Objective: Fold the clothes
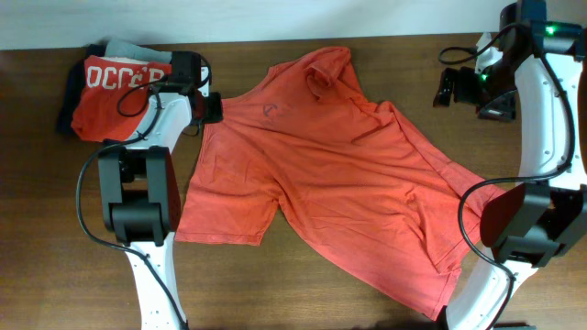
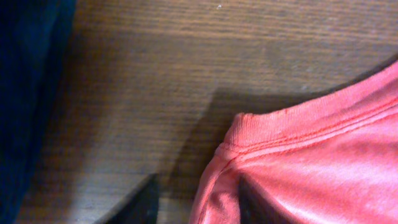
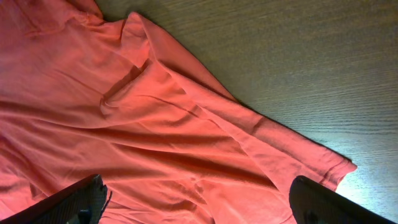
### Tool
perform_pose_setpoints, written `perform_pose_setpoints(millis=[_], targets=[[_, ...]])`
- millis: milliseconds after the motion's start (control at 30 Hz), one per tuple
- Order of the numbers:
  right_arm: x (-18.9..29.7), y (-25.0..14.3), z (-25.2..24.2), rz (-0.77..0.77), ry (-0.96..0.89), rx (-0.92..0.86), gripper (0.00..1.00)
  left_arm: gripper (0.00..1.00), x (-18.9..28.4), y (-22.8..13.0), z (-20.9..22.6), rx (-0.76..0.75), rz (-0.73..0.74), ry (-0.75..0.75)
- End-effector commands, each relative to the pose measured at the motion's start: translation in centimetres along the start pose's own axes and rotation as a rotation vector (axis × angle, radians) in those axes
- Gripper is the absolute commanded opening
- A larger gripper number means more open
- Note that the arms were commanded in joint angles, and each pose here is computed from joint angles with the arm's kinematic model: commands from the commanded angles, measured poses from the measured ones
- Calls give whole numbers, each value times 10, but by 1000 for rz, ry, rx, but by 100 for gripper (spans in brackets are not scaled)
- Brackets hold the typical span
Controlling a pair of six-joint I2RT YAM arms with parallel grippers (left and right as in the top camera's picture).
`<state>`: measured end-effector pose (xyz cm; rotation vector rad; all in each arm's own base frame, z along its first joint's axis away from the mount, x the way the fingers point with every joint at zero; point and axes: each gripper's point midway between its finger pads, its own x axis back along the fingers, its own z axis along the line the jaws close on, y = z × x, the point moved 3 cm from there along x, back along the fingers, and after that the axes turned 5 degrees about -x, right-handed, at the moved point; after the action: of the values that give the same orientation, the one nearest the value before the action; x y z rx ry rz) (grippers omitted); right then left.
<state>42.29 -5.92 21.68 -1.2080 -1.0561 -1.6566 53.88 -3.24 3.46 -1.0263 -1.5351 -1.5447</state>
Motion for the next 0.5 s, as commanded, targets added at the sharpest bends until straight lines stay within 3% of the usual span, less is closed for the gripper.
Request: perform_pose_setpoints(millis=[0, 200, 400, 467], targets=[[4, -2, 0, -5, 2, 10, 99, 54, 22, 18, 3, 17, -39, -3], [4, -2, 0, -5, 2, 10, 99, 61, 86, 46, -13, 14, -107, -53], [4, 0, 0, -13, 3, 11, 99, 66, 126, 38, -29, -12, -85, -66], [4, 10, 2, -57, 8, 19, 99, 73, 130, 36, -33, -18, -78, -69]])
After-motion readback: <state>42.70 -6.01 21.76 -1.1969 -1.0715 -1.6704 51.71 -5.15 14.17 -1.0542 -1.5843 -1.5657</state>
